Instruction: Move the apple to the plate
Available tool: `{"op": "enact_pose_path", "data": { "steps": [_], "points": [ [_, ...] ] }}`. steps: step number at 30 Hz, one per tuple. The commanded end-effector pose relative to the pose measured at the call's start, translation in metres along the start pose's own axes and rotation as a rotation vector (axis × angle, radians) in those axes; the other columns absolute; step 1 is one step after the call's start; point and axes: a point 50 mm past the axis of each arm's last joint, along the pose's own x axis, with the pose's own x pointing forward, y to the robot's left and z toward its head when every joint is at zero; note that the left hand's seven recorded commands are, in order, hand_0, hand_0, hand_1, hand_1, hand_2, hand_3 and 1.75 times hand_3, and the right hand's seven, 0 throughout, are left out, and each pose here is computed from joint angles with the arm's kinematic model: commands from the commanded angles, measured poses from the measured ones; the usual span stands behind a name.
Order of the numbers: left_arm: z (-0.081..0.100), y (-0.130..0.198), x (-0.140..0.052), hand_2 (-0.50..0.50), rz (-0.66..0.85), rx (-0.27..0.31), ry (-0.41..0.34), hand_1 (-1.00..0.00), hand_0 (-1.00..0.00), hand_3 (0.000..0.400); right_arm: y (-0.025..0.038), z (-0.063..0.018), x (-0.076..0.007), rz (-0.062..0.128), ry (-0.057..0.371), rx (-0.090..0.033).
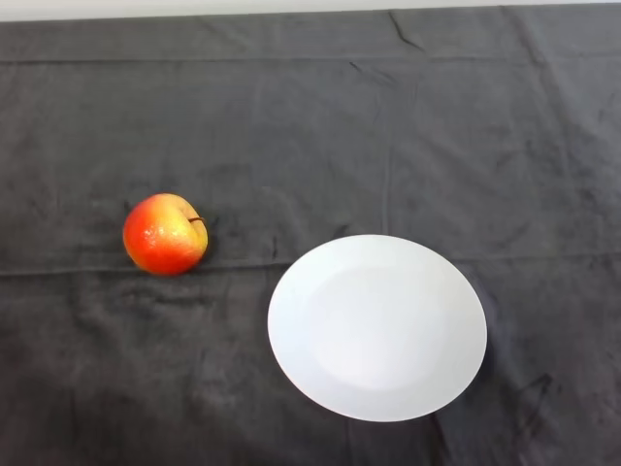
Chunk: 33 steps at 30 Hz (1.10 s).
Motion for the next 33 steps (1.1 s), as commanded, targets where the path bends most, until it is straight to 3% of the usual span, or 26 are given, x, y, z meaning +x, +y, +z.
{"op": "enact_pose_path", "data": {
  "steps": [1,17,33],
  "points": [
    [0.015,-0.027,0.002,0.0,-0.101,-0.044,-0.078,0.0,0.0,0.0,-0.0112,0.006,-0.0085,-0.032,-0.02,0.003],
    [0.009,-0.07,-0.032,0.0,-0.481,0.049,-0.161,0.0,0.0,0.0,-0.0112,0.0059,-0.0085,-0.032,-0.02,0.002],
    [-0.006,-0.092,-0.071,0.0,-0.801,0.157,-0.195,0.0,0.0,0.0,-0.0113,0.0058,-0.0085,-0.033,-0.02,0.001]
  ]
}}
